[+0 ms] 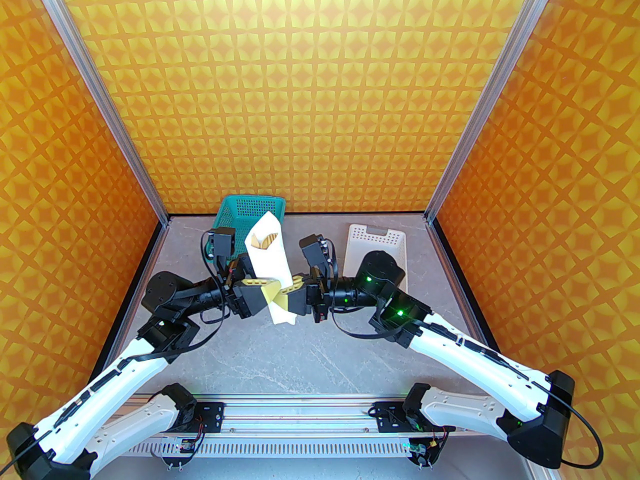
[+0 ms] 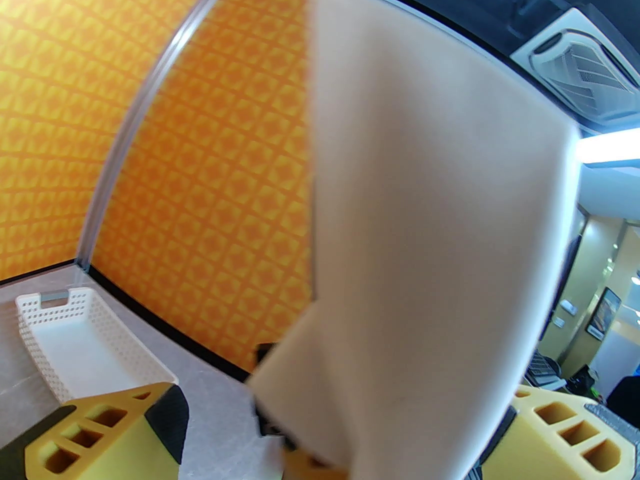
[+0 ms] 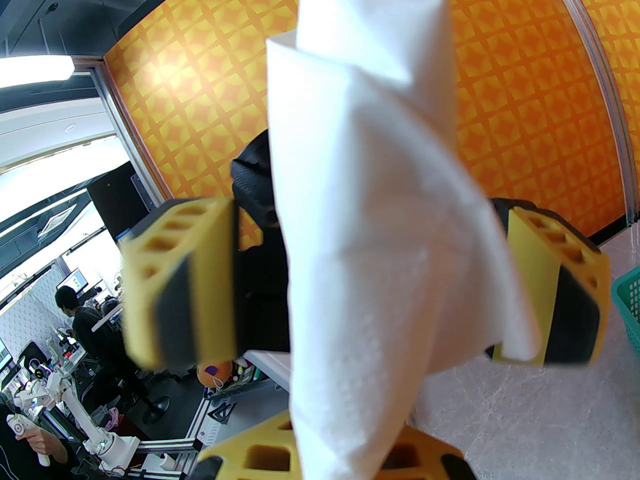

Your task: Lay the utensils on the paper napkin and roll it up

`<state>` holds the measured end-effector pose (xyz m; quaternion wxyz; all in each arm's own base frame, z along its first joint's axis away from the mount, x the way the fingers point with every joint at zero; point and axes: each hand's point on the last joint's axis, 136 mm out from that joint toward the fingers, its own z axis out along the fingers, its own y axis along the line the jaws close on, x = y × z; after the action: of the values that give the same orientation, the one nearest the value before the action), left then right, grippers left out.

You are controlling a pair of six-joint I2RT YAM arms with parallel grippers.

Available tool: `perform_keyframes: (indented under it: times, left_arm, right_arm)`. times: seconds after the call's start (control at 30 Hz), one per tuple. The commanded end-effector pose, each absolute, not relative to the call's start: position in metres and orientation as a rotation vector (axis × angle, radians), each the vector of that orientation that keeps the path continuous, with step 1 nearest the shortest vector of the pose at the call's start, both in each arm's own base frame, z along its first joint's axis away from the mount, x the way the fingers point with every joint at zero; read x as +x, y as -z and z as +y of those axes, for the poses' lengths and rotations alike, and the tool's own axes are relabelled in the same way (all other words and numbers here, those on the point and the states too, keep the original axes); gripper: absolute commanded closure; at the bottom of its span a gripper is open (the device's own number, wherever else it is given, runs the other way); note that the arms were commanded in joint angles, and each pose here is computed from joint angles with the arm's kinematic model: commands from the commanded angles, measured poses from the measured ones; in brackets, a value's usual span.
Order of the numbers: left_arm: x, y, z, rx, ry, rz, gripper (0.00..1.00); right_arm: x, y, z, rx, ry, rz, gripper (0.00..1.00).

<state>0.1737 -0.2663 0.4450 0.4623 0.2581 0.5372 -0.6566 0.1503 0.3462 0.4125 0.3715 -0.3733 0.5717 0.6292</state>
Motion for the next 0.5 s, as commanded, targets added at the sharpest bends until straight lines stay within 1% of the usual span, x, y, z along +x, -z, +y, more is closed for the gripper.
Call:
perform_keyframes:
  times: [0.0,0.27,0.33,0.47]
  left_arm:
    - [0.161,-0.463,-0.268,0.687,1.655,1.245,0.05]
    - [0.160,-0.465,-0.270,0.693,1.682,1.228,0.36]
    - [0.159,-0.466,-0.269,0.694,1.683,1.222,0.42]
    - [0.154,-0.471,-0.266,0.696,1.685,1.203,0.51]
  right_arm:
    - [0.150,-0.428,0.347,-0.958,-1.590,1.411,1.00]
    - [0.154,-0.425,0.344,-0.938,-1.547,1.434,1.00]
    - [0.156,-0.424,0.341,-0.923,-1.515,1.447,1.00]
    - [0.161,-0.421,0.336,-0.894,-1.461,1.478,1.00]
